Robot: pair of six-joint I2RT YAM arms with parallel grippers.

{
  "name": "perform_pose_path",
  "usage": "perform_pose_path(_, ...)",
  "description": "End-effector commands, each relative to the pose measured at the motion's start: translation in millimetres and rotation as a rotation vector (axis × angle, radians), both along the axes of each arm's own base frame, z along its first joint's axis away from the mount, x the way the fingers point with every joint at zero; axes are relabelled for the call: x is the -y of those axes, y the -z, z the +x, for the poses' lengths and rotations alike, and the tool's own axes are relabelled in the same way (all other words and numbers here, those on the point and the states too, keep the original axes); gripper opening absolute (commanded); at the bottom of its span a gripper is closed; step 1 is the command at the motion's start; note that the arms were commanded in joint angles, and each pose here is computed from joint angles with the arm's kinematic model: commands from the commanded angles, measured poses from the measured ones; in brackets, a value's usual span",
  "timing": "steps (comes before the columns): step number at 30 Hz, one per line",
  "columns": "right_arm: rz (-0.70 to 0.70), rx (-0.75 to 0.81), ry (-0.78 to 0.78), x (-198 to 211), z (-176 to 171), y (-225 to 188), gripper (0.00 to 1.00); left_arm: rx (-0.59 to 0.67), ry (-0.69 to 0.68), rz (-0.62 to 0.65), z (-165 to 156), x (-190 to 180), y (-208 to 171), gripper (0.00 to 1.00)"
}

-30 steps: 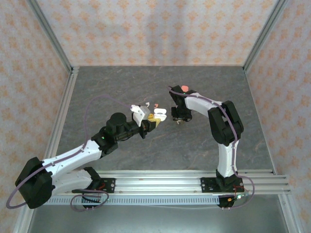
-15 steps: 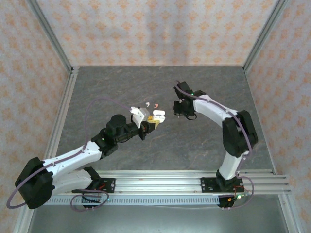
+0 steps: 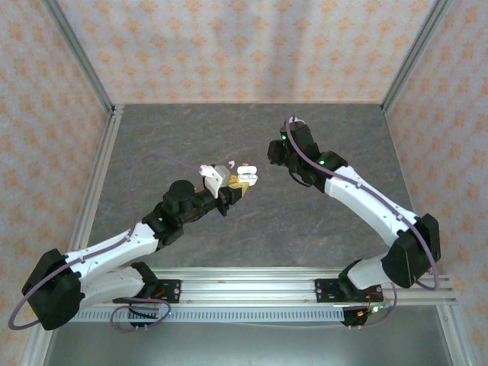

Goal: Insert the wireless bluetooth earbuds into the charging case

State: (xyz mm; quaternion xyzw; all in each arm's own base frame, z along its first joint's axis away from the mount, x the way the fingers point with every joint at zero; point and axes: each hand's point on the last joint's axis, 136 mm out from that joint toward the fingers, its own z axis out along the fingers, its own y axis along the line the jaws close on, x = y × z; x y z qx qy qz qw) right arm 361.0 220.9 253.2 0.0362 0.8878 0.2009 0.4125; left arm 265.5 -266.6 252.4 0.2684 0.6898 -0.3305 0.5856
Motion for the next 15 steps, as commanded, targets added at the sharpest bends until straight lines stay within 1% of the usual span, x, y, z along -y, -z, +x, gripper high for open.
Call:
perform_pose_path(1, 0.067, 0.122, 0.011, -3, -4, -37, 0.23, 0.068, -0.046, -0.081, 4, -6, -26, 0.00)
perform_pose_path(7, 0.189, 0.258, 0.013, -11, -24, -71, 0.23, 0.098, -0.085, -0.114, 10, -8, -37, 0.00)
perform_pose_path(13, 0.299, 0.296, -0.004, -22, -34, -85, 0.23, 0.123, -0.113, -0.146, 18, -8, -47, 0.00)
perform_pose_path(15, 0.351, 0.323, -0.009, -22, -41, -99, 0.23, 0.136, -0.118, -0.148, 20, -8, -51, 0.00)
